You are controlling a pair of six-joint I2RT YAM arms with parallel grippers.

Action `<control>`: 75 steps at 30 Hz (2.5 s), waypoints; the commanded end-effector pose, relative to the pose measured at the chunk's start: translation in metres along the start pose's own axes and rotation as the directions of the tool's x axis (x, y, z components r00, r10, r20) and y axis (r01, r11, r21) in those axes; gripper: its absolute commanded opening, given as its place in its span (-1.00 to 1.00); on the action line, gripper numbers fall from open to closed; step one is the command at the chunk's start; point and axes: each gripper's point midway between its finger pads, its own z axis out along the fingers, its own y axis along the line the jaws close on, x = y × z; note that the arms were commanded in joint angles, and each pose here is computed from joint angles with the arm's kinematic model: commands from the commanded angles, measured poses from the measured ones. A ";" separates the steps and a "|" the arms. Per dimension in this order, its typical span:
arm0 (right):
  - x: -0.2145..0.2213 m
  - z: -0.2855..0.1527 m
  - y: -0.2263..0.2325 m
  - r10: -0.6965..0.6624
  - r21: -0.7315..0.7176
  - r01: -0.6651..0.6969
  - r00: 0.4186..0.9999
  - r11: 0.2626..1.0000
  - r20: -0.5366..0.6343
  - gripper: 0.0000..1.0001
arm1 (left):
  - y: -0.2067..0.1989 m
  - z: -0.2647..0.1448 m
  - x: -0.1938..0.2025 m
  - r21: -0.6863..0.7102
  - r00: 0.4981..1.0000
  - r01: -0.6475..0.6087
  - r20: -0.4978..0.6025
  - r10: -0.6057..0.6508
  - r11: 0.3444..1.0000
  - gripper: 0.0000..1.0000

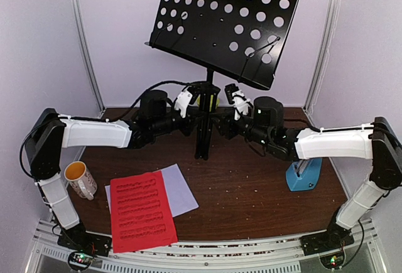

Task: Set up the instrument practice props

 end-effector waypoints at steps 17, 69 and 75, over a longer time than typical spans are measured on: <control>-0.028 0.044 -0.014 -0.070 -0.091 0.069 0.997 0.993 -0.009 -0.49 | 0.018 -0.003 0.025 0.016 0.997 0.007 -0.082 -0.005 1.000 -1.00; -0.100 -0.016 -0.100 -0.207 0.170 0.250 0.950 0.953 -0.236 -1.00 | 0.091 -0.023 0.059 -0.012 0.981 0.059 -0.186 -0.060 0.998 -1.00; -0.080 -0.012 -0.095 -0.199 0.145 0.248 0.936 0.958 -0.291 -1.00 | 0.100 -0.018 0.066 -0.040 0.973 0.042 -0.227 -0.050 0.998 -1.00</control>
